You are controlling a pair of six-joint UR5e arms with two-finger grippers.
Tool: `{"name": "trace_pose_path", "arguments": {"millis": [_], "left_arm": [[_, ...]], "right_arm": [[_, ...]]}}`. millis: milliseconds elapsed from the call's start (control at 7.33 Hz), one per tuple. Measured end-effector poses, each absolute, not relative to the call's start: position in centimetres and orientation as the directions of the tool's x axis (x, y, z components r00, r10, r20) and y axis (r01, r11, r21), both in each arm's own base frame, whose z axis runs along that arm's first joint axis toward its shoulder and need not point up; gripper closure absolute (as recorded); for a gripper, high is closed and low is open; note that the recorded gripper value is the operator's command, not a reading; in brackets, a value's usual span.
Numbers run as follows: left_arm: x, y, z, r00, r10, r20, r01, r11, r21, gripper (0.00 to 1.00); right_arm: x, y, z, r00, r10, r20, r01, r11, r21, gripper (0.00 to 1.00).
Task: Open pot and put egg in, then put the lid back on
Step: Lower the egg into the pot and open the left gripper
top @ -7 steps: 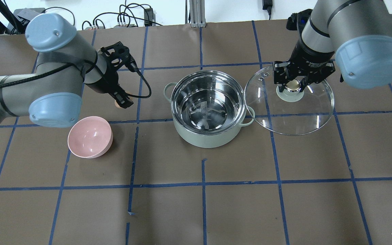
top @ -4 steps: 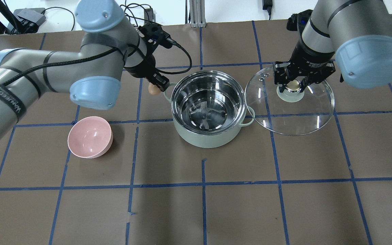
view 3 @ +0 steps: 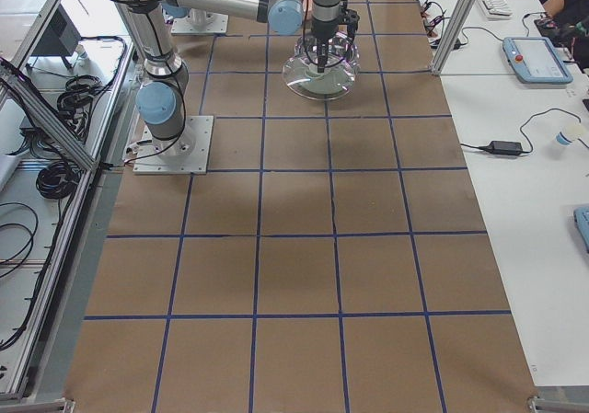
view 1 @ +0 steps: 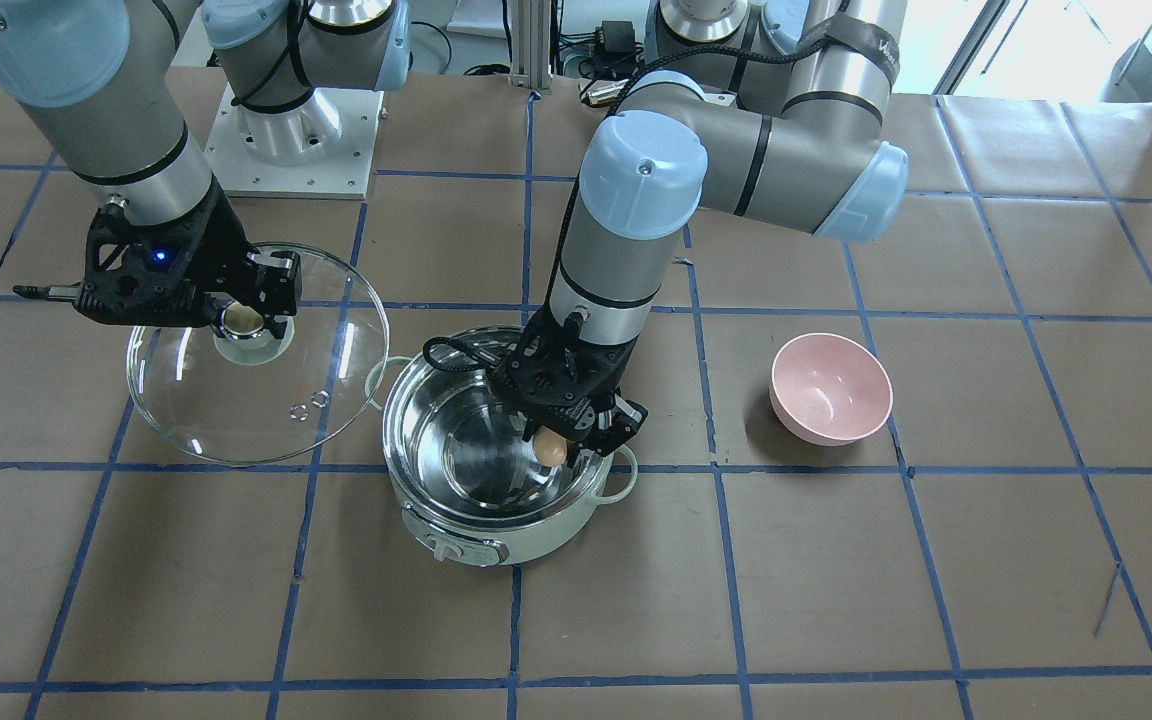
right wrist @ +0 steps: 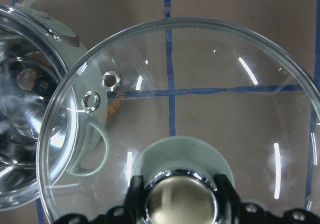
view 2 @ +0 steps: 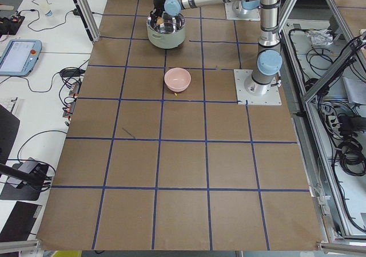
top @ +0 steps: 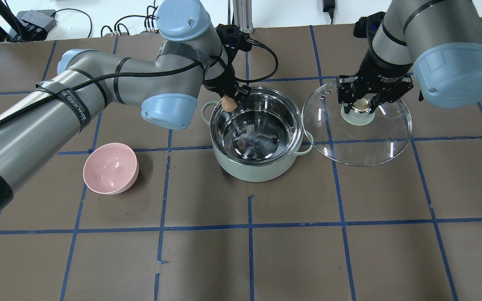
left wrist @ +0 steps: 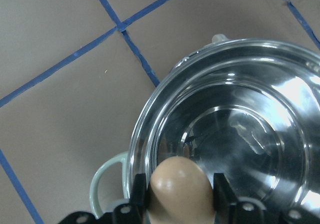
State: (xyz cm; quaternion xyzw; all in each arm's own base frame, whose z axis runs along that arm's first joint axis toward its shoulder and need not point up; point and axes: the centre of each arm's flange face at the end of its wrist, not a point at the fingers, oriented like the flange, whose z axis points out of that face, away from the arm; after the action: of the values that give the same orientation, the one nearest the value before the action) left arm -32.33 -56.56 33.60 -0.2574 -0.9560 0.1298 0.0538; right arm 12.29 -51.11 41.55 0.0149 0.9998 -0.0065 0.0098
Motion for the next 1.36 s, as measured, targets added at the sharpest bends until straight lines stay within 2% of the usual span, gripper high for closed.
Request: {"name": "trace_pose_path", "arguments": {"millis": [818,955,1227,1364], "left_arm": [[-36.6,-56.2,28.8,-0.889,0.455,0.047,0.418,0.851,-0.318,0.94],[-36.8,-56.1,28.3,-0.888,0.457,0.047,0.420,0.849,-0.319,0.90],[-36.9,-56.0,27.6,-0.887,0.459,0.046,0.421,0.847,-0.324,0.70],[-36.9,-56.0,27.4,-0.887,0.460,0.045,0.422,0.846,-0.326,0.69]], "right_arm": [[10.5,-51.5,41.6,-0.999,0.039,-0.022,0.040,0.999,-0.014,0.60],[10.5,-51.4,41.6,-0.999,0.037,-0.022,0.038,0.999,-0.014,0.60],[10.6,-51.4,41.7,-0.999,0.036,-0.023,0.037,0.999,-0.015,0.60],[10.6,-51.4,41.7,-0.999,0.036,-0.023,0.036,0.999,-0.015,0.60]]}}
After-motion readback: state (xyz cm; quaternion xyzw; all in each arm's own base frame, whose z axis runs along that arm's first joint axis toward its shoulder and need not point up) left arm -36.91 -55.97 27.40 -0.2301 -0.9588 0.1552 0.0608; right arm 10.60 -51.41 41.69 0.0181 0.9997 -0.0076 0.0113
